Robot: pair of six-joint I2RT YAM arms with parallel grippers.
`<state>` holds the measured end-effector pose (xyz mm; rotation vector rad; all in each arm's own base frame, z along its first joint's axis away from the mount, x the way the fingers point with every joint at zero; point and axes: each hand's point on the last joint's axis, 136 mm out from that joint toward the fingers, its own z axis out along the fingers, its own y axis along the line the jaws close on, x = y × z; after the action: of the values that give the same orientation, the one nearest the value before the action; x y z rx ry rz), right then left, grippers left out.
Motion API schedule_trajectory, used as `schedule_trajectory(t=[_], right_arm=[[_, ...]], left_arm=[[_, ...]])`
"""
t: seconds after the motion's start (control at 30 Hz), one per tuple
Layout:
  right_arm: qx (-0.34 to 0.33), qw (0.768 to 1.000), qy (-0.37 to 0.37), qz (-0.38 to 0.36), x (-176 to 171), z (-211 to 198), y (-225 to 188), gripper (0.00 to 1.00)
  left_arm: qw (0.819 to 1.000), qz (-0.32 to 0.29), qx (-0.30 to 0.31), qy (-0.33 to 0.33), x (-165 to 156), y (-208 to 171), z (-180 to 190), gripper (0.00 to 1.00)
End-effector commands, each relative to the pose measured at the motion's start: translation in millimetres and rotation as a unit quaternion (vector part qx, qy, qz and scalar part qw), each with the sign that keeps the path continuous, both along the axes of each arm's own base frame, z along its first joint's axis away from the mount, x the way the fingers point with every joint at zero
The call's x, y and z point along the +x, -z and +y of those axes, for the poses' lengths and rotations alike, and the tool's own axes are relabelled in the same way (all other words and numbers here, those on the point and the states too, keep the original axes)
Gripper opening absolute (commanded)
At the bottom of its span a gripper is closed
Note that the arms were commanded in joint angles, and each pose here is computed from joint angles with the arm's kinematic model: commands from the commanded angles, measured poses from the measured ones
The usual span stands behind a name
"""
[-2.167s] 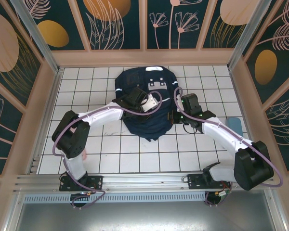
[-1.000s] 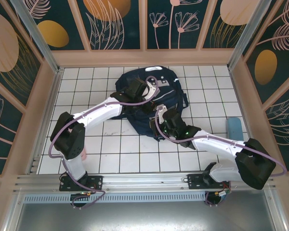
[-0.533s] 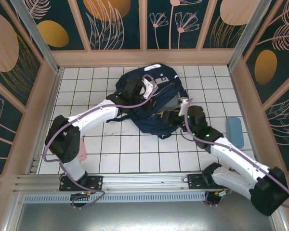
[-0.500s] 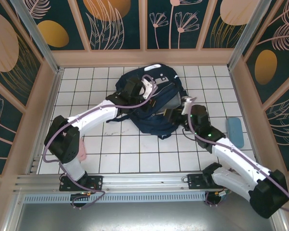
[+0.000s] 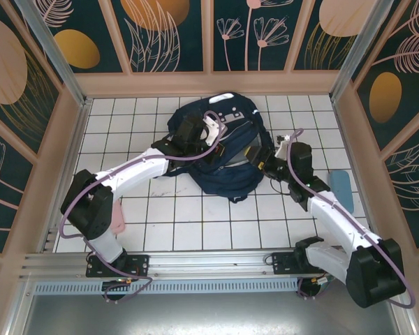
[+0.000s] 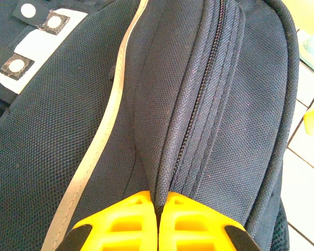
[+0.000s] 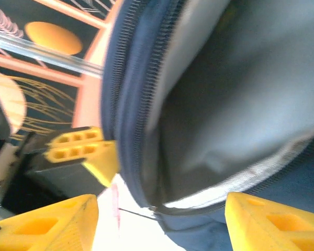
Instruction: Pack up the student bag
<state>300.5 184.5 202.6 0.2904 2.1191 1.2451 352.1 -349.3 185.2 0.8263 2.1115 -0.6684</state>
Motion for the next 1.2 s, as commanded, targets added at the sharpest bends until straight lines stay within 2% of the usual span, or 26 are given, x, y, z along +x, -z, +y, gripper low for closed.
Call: schedule_trajectory(t=[0.0, 0.17, 0.3, 0.33, 0.43, 0.5, 0.6, 0.77, 0.97, 1.17], right_arm=[[0.052, 0.996, -0.042, -0.057, 4.8, 16.8, -39.7, 0.68], [0.064, 0.995, -0.051, -0.057, 17.7, 27.0, -38.4, 0.68], [0.070, 0.993, -0.069, -0.058, 27.9, 42.2, -36.7, 0.68], [0.074, 0.993, -0.074, -0.059, 29.3, 46.2, -36.3, 0.68], [0.088, 0.990, -0.089, -0.061, 34.7, 58.6, -36.2, 0.67], [0.099, 0.989, -0.095, -0.062, 38.3, 65.7, -37.0, 0.67], [0.113, 0.986, -0.100, -0.068, 41.6, 71.9, -42.6, 0.66], [0.132, 0.983, -0.096, -0.087, 43.8, 74.4, -59.1, 0.62], [0.140, 0.981, -0.097, -0.094, 48.7, 80.5, -70.6, 0.58], [0.143, 0.981, -0.099, -0.088, 52.8, 84.8, -71.8, 0.57]], left_arm=[[0.994, -0.070, -0.076, 0.019, 3.9, -64.1, -12.3, 0.00], [0.994, -0.065, -0.084, 0.017, 3.7, -66.9, -13.7, 0.00], [0.994, -0.047, -0.097, -0.007, 5.3, -69.2, -10.4, 0.07], [0.994, -0.041, -0.099, -0.015, 5.3, -68.8, -9.1, 0.10], [0.993, -0.016, -0.105, -0.057, 7.9, -67.0, 0.3, 0.28], [0.990, 0.001, -0.107, -0.088, 6.8, -64.7, 10.0, 0.43], [0.985, 0.030, -0.116, -0.126, -0.9, -58.0, 24.9, 0.51], [0.977, 0.085, -0.130, -0.144, -28.5, -34.8, 42.0, 0.54], [0.970, 0.159, -0.138, -0.125, -62.1, 8.2, 45.5, 0.47], [0.965, 0.188, -0.133, -0.129, -67.2, 34.9, 45.3, 0.46]])
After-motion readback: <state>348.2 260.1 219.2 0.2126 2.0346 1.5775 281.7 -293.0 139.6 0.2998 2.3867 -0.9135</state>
